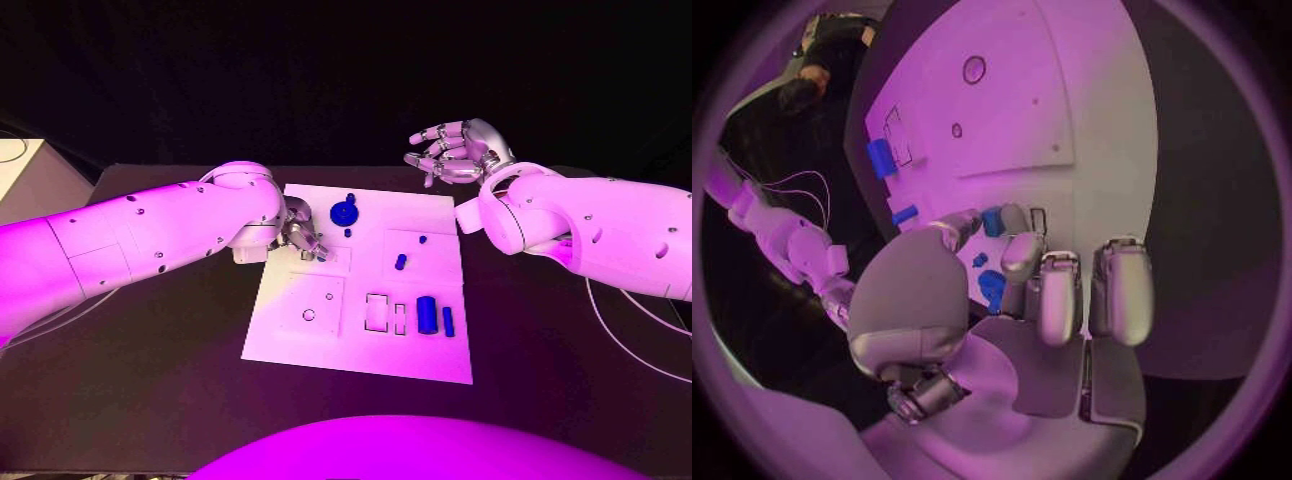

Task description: Assemble the parts on the task board

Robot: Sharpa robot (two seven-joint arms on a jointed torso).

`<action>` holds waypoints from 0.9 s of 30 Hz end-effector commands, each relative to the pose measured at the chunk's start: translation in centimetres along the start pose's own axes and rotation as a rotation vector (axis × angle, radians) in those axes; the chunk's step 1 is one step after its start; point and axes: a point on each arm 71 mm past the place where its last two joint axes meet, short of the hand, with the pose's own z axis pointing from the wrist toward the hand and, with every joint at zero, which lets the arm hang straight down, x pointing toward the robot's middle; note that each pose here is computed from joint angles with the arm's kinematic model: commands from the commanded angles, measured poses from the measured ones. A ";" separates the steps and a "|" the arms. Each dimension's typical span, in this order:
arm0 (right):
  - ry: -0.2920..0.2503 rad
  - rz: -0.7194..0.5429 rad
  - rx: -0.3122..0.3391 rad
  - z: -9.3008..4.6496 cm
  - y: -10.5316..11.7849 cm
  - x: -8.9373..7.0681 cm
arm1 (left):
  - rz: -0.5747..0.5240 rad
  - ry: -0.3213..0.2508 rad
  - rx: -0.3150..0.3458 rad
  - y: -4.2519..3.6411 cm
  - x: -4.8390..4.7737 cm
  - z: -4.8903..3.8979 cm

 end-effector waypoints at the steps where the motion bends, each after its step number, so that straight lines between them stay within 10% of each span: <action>1: 0.013 -0.003 -0.015 0.0 0.1 0.1 | -0.005 -0.012 0.005 -0.10 0.06 -0.12; 16: 0.011 -0.004 -0.014 0.0 0.0 0.2 | -0.100 -0.060 0.068 -0.45 -0.85 -1.04; 27: 0.010 -0.005 -0.012 0.0 -0.1 0.1 | -0.196 -0.071 0.098 0.74 -2.78 -2.17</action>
